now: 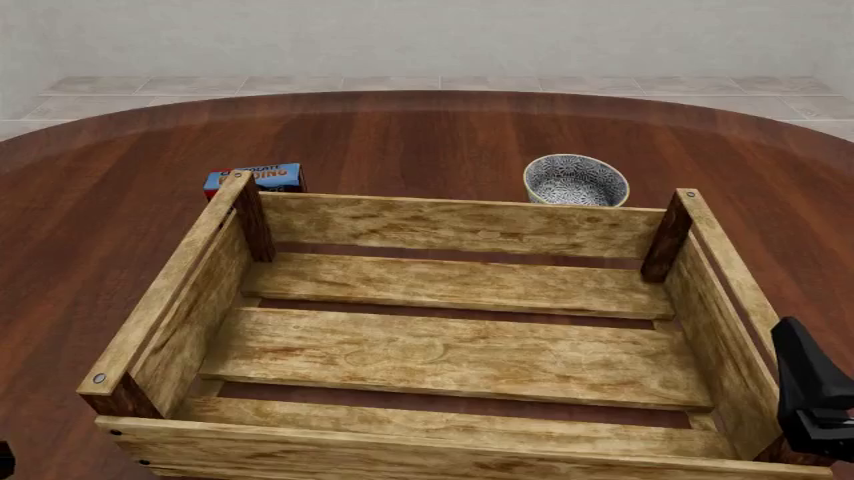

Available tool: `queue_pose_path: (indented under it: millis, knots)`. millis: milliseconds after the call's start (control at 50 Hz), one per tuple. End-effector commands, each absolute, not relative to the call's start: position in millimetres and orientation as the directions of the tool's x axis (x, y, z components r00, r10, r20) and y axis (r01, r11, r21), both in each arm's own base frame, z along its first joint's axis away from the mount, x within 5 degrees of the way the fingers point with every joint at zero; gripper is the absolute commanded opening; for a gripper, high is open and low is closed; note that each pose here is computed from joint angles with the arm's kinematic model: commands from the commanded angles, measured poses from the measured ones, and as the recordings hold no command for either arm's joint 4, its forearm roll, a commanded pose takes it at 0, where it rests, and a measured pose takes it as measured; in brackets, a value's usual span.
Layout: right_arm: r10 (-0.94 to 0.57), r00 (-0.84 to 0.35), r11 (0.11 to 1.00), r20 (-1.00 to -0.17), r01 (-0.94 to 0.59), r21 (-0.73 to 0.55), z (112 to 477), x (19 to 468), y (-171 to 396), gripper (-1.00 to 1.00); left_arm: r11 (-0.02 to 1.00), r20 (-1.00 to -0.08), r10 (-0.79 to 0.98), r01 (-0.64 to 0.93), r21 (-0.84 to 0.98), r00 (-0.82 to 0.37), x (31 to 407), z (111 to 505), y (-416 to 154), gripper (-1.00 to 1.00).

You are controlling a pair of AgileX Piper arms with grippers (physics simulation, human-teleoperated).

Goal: Pick up the salad dressing and put it in the tray.

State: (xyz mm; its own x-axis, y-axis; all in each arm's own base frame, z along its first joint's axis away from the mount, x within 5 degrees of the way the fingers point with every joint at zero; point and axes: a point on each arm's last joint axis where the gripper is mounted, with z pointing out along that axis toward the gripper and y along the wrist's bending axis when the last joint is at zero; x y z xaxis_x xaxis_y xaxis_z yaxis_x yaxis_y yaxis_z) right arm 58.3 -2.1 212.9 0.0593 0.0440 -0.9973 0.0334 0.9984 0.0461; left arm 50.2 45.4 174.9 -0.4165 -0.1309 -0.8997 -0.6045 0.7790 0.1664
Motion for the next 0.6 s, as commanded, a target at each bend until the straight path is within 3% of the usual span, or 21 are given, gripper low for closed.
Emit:
queue_pose_path:
  millis: [20, 560, 600]
  knots:
    - [0.045, 0.061, 0.998, -0.997, 0.034, 0.048, 212.7, 58.0, -2.2, 1.00, 0.814, -0.918, -0.058, -0.551, 0.183, -0.392, 47.0, 176.6, 36.9, -1.00]
    - [0.049, 0.062, 0.998, -0.997, 0.032, 0.051, 212.8, 57.6, -2.0, 1.00, 0.869, -0.956, 0.101, -0.443, 0.219, -0.276, 47.1, 221.4, 26.7, -1.00]
    - [0.048, 0.063, 0.998, -0.997, 0.032, 0.051, 213.1, 57.7, -2.0, 1.00, 0.869, -0.959, 0.104, -0.444, 0.217, -0.264, 61.5, 221.4, 34.7, -1.00]
